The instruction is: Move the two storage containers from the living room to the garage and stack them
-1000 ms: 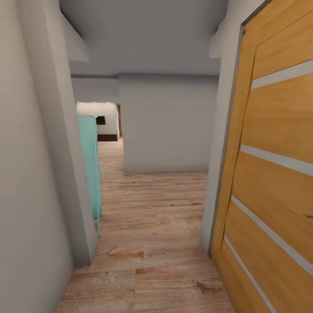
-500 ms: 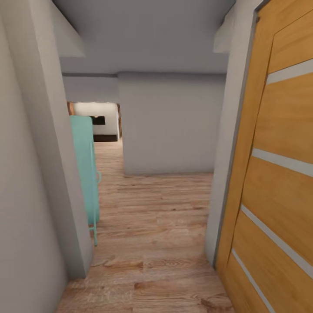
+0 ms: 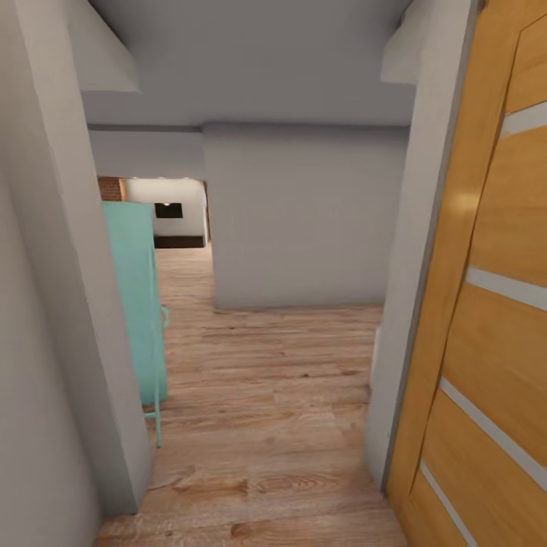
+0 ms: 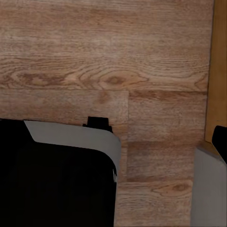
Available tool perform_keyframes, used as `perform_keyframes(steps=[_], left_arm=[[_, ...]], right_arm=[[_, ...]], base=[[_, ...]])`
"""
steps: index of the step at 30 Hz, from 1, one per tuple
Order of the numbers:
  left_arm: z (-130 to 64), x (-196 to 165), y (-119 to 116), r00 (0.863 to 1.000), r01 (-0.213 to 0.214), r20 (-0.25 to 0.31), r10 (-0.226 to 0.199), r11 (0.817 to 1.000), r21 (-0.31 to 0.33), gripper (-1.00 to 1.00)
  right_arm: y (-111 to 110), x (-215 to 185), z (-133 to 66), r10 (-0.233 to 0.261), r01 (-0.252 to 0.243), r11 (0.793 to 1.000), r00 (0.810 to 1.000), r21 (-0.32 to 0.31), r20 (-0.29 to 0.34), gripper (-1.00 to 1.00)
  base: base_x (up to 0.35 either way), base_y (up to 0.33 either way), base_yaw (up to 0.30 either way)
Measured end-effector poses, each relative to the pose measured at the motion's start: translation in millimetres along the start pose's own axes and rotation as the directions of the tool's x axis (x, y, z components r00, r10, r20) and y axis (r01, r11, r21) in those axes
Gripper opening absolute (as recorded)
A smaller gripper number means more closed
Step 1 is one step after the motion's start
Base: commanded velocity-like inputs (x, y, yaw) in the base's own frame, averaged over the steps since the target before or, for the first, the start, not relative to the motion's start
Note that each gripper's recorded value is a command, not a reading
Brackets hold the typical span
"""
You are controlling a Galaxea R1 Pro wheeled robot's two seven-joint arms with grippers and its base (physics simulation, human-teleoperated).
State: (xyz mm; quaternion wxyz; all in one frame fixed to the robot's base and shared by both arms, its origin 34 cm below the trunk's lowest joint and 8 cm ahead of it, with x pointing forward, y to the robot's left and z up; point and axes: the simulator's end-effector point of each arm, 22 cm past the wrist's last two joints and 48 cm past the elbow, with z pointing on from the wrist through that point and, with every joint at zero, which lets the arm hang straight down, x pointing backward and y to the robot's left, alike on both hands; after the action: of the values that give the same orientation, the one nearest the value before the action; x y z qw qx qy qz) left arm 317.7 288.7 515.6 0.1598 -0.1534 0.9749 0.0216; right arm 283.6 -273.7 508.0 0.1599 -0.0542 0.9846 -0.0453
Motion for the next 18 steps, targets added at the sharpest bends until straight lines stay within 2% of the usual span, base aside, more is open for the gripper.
perform_keyframes(steps=[18], left_arm=[[0.0,0.0,-0.9,1.000,0.001,0.001,-0.001,1.000,0.001,1.00]], right_arm=[[0.0,0.2,0.0,0.000,0.000,1.000,1.000,0.000,-0.001,1.00]], base=[[0.323,0.000,0.000]])
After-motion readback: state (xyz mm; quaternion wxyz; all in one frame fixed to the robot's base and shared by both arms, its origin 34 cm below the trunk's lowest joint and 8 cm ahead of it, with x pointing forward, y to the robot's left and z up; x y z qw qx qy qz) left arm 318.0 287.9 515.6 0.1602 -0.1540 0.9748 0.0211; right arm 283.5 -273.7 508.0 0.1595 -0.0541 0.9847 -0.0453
